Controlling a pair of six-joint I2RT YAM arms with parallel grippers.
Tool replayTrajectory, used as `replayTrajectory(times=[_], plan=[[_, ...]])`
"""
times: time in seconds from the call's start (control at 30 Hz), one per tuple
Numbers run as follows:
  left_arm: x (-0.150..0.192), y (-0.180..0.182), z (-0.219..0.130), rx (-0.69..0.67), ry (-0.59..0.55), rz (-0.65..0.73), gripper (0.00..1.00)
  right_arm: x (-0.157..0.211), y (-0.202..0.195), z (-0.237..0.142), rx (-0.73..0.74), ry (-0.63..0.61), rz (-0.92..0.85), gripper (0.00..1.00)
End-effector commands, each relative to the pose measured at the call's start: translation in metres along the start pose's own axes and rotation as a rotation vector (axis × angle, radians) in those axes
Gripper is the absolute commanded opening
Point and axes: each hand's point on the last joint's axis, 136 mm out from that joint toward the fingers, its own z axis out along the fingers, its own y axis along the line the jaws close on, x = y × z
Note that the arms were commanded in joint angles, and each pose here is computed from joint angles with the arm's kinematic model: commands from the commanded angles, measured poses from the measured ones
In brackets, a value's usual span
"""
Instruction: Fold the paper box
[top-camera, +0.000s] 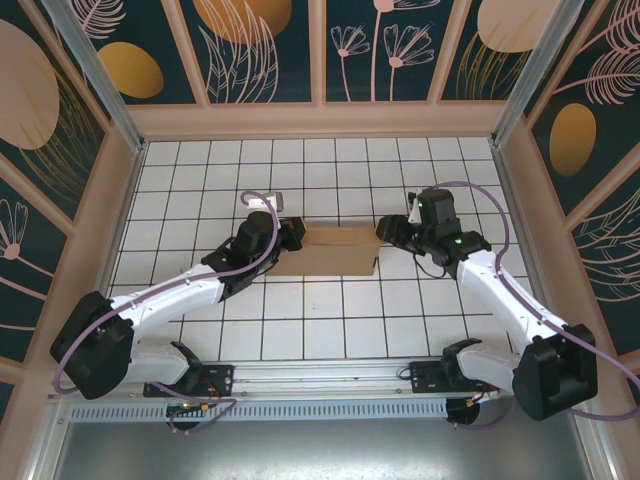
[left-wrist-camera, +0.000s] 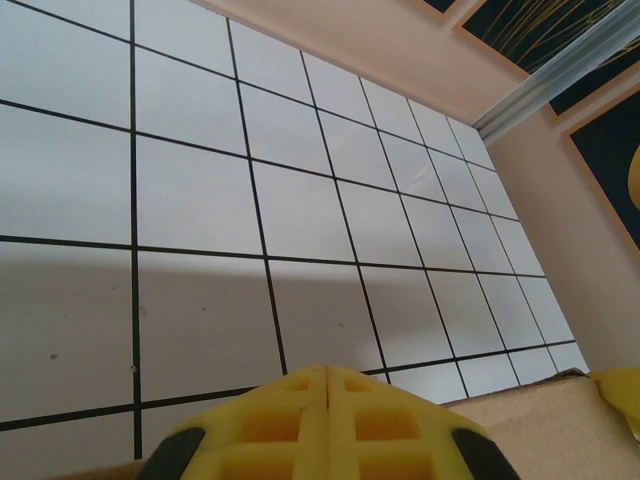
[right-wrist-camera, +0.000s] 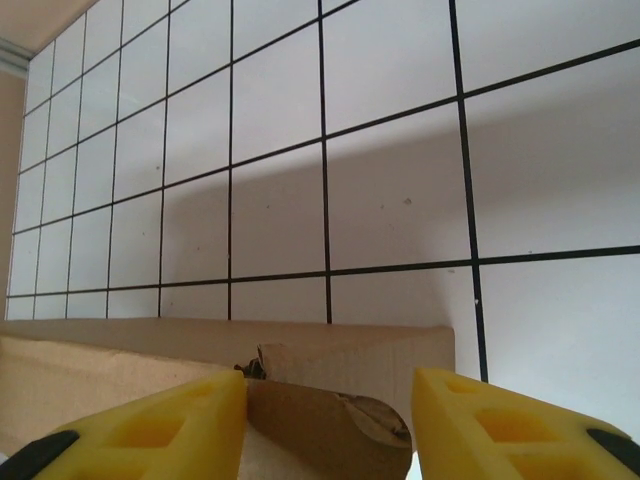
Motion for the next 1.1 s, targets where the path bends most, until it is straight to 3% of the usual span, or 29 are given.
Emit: replayTrajectory(times=[0.0,0.2,0.43,0.77,0.93,1.07], plan=[[0.031,0.027,0.004,-0.095,0.112,0.033,0.00,-0.005,-0.001,-0.015,0.046,-0.001,-0.054,0.47],[0.032,0.027,0.005,-0.094,0.117,0.042,0.00,-0.015,0.000,-0.030,0.102,-0.003,-0.112,0.49],[0.032,0.028,0.006,-0.096,0.119,0.048,0.00,-0.001,0.022,-0.025,-0.032,0.071,-0.102,0.48],[0.033,0.028,0.007,-0.098,0.120,0.055,0.00,0.024,0.022,-0.002,-0.125,0.151,-0.041,0.46],[0.035,0.028,0.009,-0.089,0.131,0.064,0.00,0.035,0.034,0.006,-0.240,0.193,0.014,0.42],[0.038,0.025,0.010,-0.071,0.140,0.071,0.00,0.044,0.043,0.007,-0.327,0.219,0.052,0.32]])
